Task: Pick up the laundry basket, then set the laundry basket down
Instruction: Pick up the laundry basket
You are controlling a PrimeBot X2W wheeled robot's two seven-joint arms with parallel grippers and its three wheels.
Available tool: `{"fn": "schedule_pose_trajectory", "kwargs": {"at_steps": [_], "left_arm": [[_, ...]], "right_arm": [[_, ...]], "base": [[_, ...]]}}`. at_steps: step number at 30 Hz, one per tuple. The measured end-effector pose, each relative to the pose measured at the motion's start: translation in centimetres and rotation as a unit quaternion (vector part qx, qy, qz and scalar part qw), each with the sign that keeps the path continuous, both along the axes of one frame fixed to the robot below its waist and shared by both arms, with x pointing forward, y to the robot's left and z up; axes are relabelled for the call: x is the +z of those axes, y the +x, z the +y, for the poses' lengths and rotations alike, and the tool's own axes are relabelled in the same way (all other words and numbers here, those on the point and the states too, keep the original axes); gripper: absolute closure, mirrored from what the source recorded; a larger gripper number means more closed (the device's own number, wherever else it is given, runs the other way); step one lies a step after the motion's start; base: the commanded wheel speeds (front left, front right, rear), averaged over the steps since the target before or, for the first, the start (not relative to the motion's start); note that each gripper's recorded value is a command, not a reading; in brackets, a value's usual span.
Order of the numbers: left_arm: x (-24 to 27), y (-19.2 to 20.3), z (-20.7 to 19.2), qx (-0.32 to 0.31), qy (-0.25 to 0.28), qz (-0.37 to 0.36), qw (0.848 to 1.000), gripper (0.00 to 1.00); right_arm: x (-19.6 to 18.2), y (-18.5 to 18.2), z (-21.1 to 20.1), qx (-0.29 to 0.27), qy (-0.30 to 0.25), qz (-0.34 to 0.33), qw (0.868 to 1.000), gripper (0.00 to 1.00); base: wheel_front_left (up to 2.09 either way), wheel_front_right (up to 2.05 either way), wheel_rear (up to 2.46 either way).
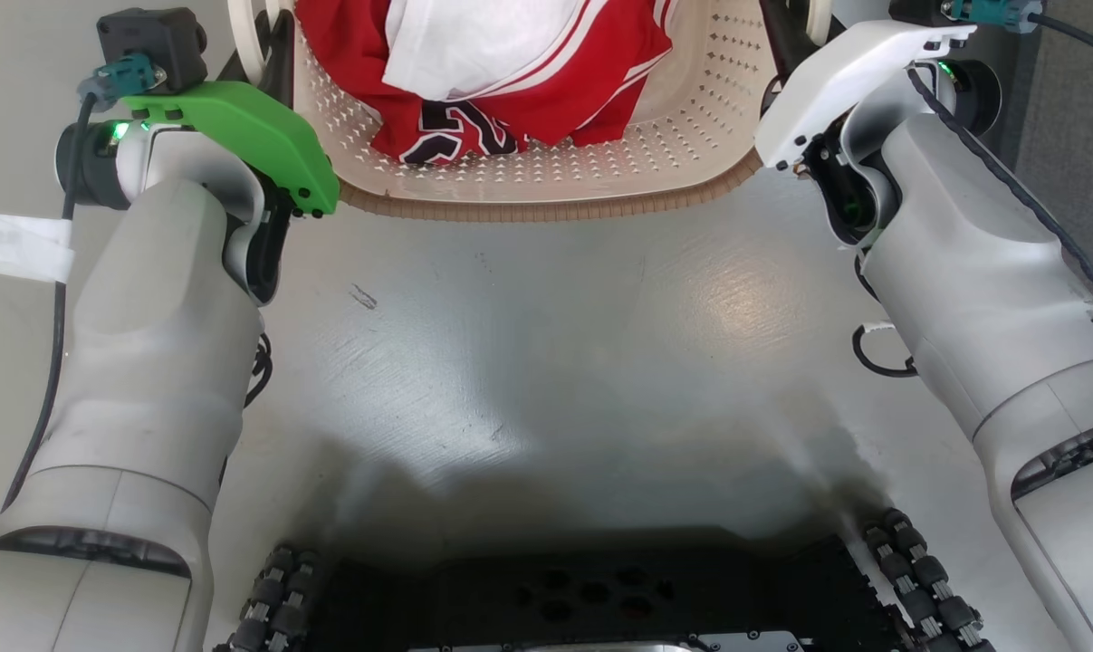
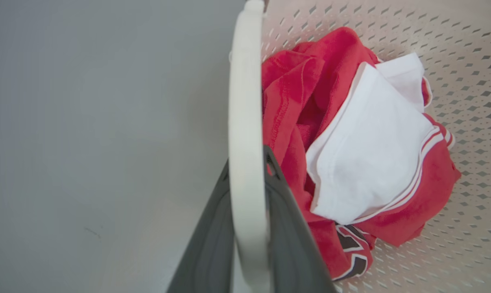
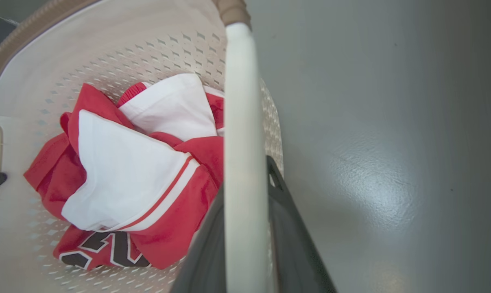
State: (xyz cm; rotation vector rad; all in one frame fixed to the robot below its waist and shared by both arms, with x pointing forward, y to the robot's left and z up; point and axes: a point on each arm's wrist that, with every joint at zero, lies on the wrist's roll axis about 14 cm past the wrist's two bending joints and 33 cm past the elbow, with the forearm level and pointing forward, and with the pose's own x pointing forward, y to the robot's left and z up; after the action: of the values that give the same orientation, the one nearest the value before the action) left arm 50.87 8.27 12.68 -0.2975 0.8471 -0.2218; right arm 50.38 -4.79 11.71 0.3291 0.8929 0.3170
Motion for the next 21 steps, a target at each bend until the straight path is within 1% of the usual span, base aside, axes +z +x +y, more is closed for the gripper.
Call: {"fn": "schedule_pose_trajectory", "kwargs": {"at_steps": [8, 15, 21], "left_arm": [[0.9, 0.1, -0.3, -0.005, -0.002, -0.005, 1.000, 1.00], [2.6, 0.5, -0.3, 0.000, -0.005, -0.017, 1.000, 1.00], [4.2, -0.1, -0.2, 0.007, -0.009, -0.018, 1.000, 1.00]], "right_arm": [[1.0, 0.3, 0.1, 0.004, 0.000, -0.010, 1.000, 1.00], [2.7, 0.6, -0.1, 0.004, -0.002, -0.021, 1.000, 1.00], [4.4, 0.3, -0.2, -0.006, 0.002, -0.027, 1.000, 1.00]], "base": [[0.00, 0.00, 0.00], [0.00, 0.00, 0.00], [0.00, 0.00, 0.00]]}}
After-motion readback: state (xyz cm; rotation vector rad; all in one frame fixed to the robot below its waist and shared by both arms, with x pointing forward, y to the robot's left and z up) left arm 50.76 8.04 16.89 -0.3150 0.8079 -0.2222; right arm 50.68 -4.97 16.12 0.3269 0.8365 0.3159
